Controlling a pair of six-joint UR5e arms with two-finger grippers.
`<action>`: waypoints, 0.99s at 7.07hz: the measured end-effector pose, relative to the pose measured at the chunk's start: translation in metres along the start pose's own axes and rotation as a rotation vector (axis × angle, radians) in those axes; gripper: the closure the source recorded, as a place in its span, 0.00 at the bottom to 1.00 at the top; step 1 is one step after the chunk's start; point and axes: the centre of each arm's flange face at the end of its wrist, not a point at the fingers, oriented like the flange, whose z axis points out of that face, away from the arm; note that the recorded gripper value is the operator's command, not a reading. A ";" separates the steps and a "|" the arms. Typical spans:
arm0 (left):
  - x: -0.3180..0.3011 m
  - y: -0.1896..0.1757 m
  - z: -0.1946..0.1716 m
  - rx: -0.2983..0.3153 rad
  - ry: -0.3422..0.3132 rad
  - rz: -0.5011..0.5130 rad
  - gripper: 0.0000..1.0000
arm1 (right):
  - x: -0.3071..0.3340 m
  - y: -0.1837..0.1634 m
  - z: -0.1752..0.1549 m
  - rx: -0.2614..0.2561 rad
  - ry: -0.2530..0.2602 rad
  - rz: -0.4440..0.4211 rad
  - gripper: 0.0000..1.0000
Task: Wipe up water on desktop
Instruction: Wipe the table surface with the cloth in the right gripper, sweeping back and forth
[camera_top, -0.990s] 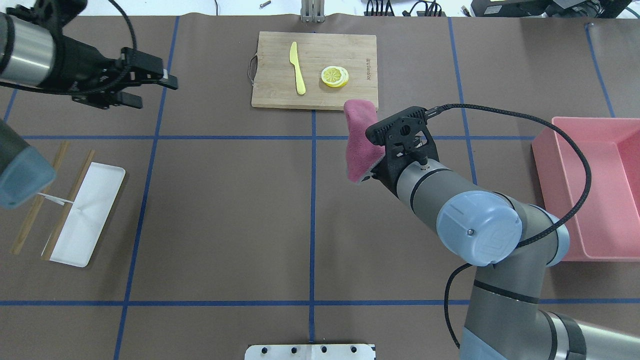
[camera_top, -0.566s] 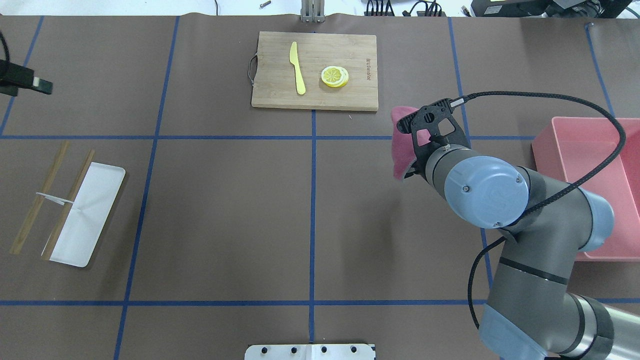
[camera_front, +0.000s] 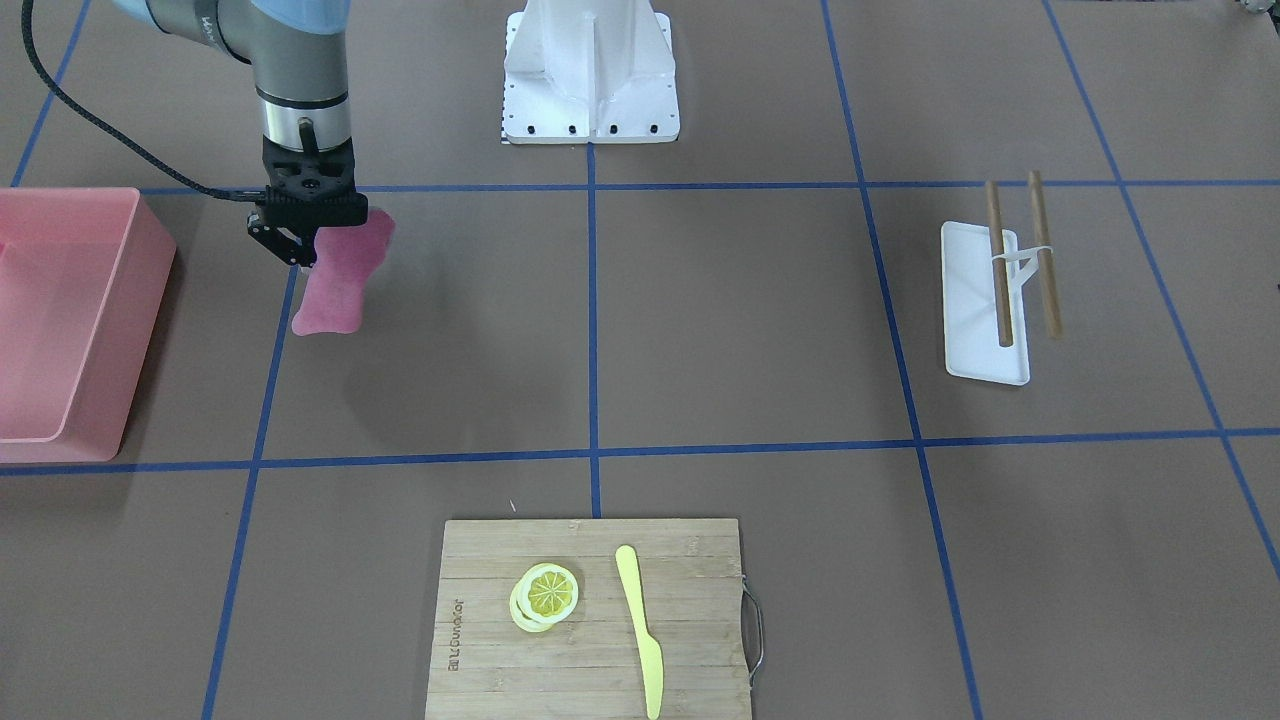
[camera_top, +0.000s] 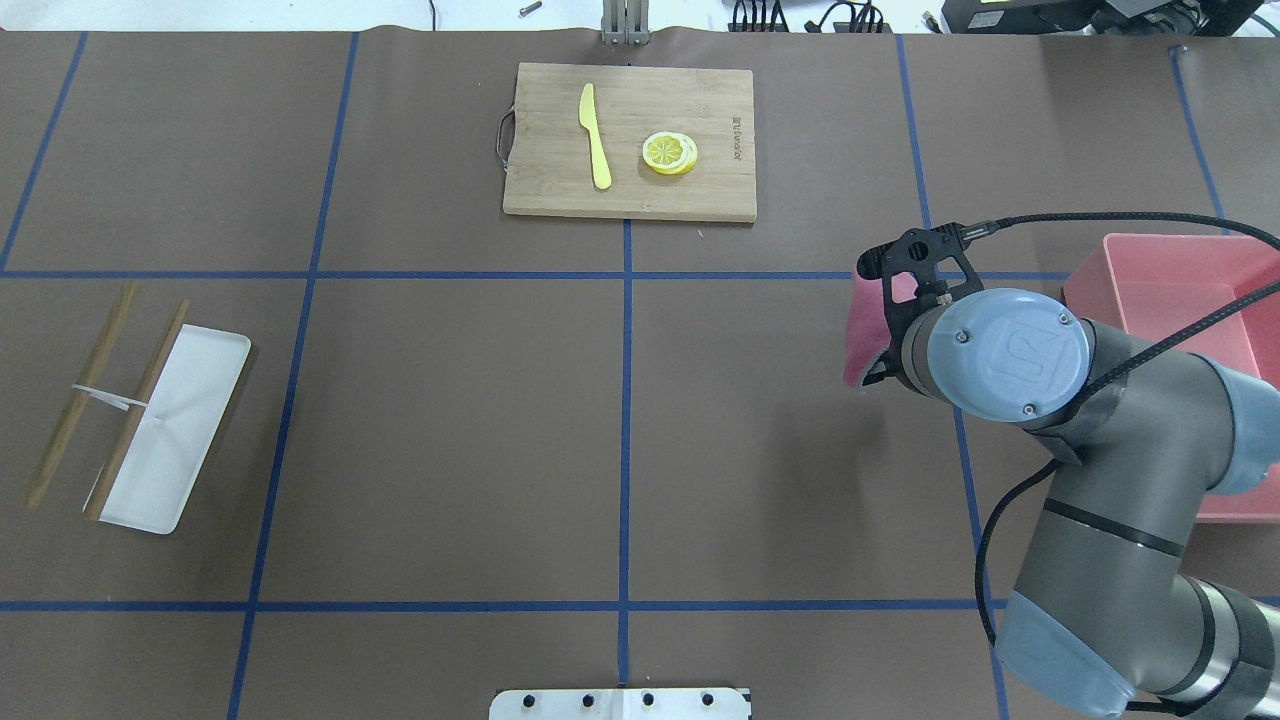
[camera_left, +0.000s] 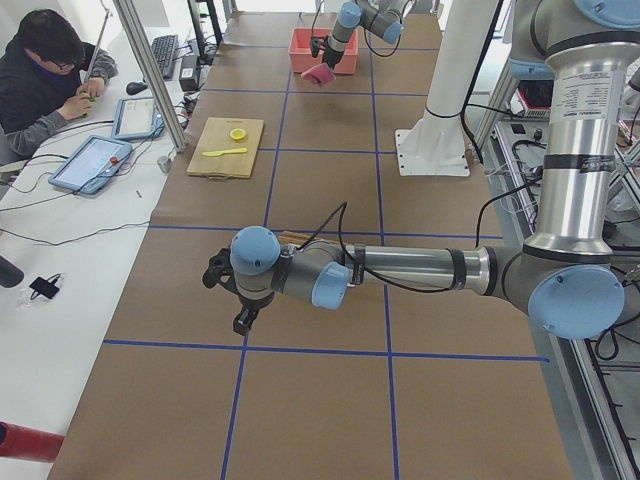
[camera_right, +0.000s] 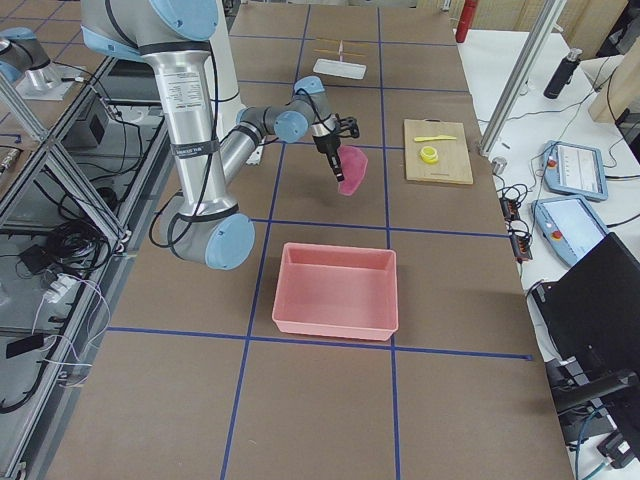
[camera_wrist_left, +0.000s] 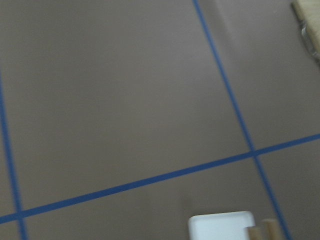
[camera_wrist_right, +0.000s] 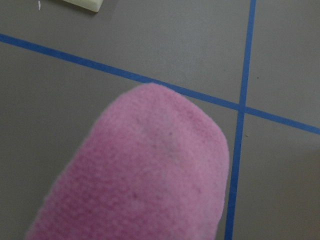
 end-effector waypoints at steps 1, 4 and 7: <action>-0.011 0.015 0.003 -0.012 0.000 0.000 0.02 | 0.000 0.006 0.015 -0.007 -0.043 0.026 1.00; -0.021 0.038 0.004 -0.015 -0.003 -0.020 0.02 | -0.113 -0.021 0.048 -0.028 -0.117 0.227 1.00; -0.025 0.040 0.000 -0.008 -0.007 -0.026 0.02 | -0.192 -0.048 0.044 -0.026 -0.149 0.352 1.00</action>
